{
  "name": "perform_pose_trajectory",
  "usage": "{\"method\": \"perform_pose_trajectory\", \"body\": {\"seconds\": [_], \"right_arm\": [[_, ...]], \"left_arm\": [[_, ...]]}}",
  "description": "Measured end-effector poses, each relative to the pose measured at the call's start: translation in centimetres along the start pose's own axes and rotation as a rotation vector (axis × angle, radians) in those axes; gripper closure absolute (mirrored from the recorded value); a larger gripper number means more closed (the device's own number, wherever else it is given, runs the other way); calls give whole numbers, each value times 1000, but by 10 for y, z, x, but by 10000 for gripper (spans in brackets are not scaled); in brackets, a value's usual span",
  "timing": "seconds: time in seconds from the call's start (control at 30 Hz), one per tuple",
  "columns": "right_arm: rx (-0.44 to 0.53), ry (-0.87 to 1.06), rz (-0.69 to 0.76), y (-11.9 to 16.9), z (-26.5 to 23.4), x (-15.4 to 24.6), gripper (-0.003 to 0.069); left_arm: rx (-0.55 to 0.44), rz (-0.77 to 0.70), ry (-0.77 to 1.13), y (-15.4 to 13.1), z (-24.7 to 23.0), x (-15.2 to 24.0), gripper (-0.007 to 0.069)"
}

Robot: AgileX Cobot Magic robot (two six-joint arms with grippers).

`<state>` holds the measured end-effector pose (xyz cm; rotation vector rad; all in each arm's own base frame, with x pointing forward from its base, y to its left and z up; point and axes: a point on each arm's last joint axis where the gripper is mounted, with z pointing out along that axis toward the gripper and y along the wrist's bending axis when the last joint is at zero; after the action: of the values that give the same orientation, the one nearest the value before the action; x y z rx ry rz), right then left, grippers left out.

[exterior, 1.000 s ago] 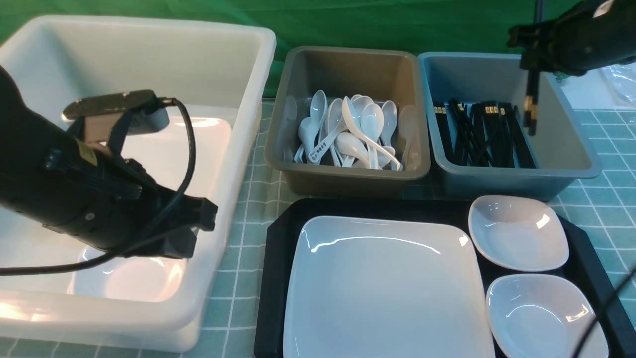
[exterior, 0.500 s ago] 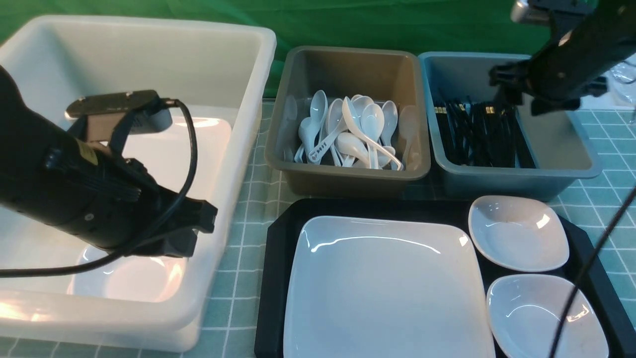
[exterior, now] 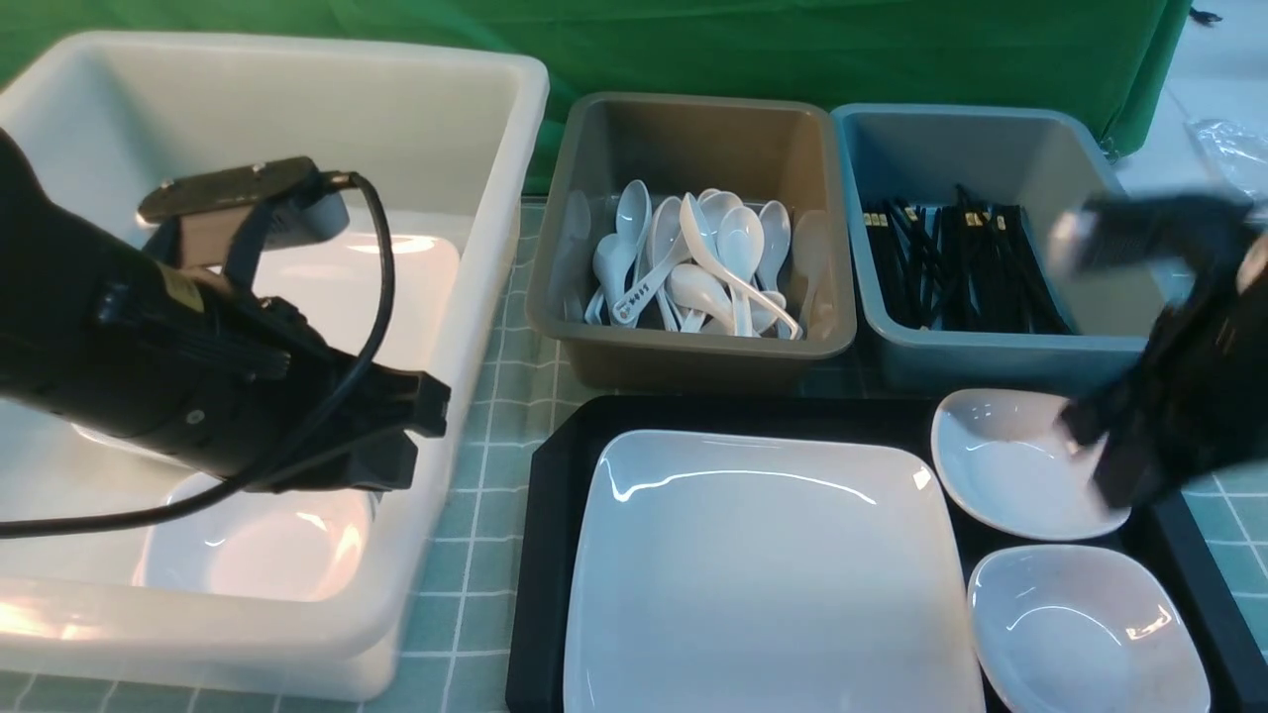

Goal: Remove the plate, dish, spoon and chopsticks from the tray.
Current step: Use the right arm to grab a small plate from the dinner plate

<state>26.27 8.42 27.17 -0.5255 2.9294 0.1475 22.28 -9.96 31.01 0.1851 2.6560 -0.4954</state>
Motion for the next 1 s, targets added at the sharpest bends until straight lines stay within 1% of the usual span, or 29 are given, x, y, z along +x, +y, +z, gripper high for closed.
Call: {"method": "perform_pose_trajectory", "body": {"seconds": [0.07,0.13,0.17,0.2,0.27,0.3,0.37,0.4,0.47,0.67,0.93,1.0], "right_arm": [[-7,25,-76,20,24,19,331],[-11,42,-133,34,40,31,243],[-10,55,-176,43,53,39,169],[0,74,-227,51,63,47,112],[19,83,-252,53,69,51,97],[59,95,-276,53,74,55,92],[104,101,-285,52,77,57,100],[157,104,-282,47,79,59,124],[192,107,-290,44,80,60,138],[211,115,-292,42,85,63,150],[212,144,-295,42,97,61,155],[207,141,-300,43,104,59,175]], "left_arm": [[5,0,1,0,0,0,613],[5,1,1,0,0,0,613],[5,1,1,0,0,0,613],[5,2,1,0,0,0,613],[5,4,0,0,0,0,613],[5,5,-1,0,0,0,613],[5,10,0,0,0,0,613],[5,24,4,0,0,0,613],[5,27,10,0,0,1,613],[7,28,17,-1,0,2,613],[13,29,18,-1,0,2,613],[16,29,18,-1,0,2,613]]}}
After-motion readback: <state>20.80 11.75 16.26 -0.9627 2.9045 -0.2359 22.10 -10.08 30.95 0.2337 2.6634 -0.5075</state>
